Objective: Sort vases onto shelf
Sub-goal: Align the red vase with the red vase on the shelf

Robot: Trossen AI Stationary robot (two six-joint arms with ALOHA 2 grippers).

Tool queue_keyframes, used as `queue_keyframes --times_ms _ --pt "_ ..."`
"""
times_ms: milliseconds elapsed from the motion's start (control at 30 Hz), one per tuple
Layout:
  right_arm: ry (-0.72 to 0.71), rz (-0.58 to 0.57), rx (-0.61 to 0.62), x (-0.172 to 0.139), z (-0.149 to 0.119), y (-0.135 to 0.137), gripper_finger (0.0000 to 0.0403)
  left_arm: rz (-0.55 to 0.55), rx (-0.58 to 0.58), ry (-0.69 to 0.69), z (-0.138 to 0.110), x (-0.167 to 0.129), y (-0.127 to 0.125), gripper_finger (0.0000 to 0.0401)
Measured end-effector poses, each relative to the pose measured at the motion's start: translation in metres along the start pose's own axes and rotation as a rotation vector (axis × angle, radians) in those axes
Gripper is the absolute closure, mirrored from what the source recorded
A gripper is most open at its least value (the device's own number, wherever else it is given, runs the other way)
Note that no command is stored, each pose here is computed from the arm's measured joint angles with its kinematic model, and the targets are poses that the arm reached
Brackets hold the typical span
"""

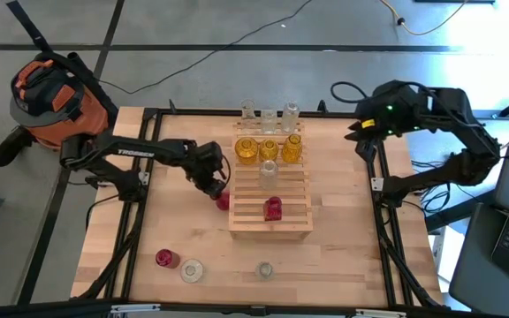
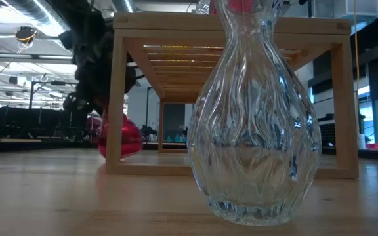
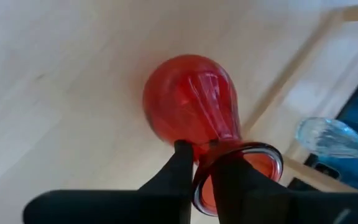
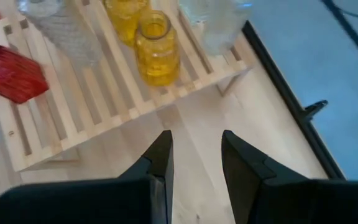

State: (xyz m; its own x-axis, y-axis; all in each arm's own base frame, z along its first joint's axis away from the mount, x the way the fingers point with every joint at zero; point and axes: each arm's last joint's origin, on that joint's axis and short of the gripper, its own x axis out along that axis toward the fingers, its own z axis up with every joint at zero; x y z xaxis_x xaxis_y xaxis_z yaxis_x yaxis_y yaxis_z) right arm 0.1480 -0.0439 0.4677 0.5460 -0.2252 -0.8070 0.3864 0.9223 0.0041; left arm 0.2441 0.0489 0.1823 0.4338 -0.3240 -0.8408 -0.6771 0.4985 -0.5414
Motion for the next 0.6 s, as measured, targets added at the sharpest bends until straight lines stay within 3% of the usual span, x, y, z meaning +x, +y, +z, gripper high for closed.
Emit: queue_keyframes --times_ms 200,433,600 --pt "-0.011 -0.011 0.001 -0.004 -0.006 -0.001 0.0313 0.087 -0.073 -0.021 -0.024 -0.035 -0.011 0.0374" --pt "0.033 -0.015 -0.013 0.010 -0.008 0.000 0.0313 -0.064 -0.030 -0.209 -0.043 -0.127 -0.073 0.0379" --pt "0.050 0.006 -0.033 0.034 -0.006 0.002 0.0313 0.058 0.029 -0.113 -0.044 -0.146 -0.118 0.0379"
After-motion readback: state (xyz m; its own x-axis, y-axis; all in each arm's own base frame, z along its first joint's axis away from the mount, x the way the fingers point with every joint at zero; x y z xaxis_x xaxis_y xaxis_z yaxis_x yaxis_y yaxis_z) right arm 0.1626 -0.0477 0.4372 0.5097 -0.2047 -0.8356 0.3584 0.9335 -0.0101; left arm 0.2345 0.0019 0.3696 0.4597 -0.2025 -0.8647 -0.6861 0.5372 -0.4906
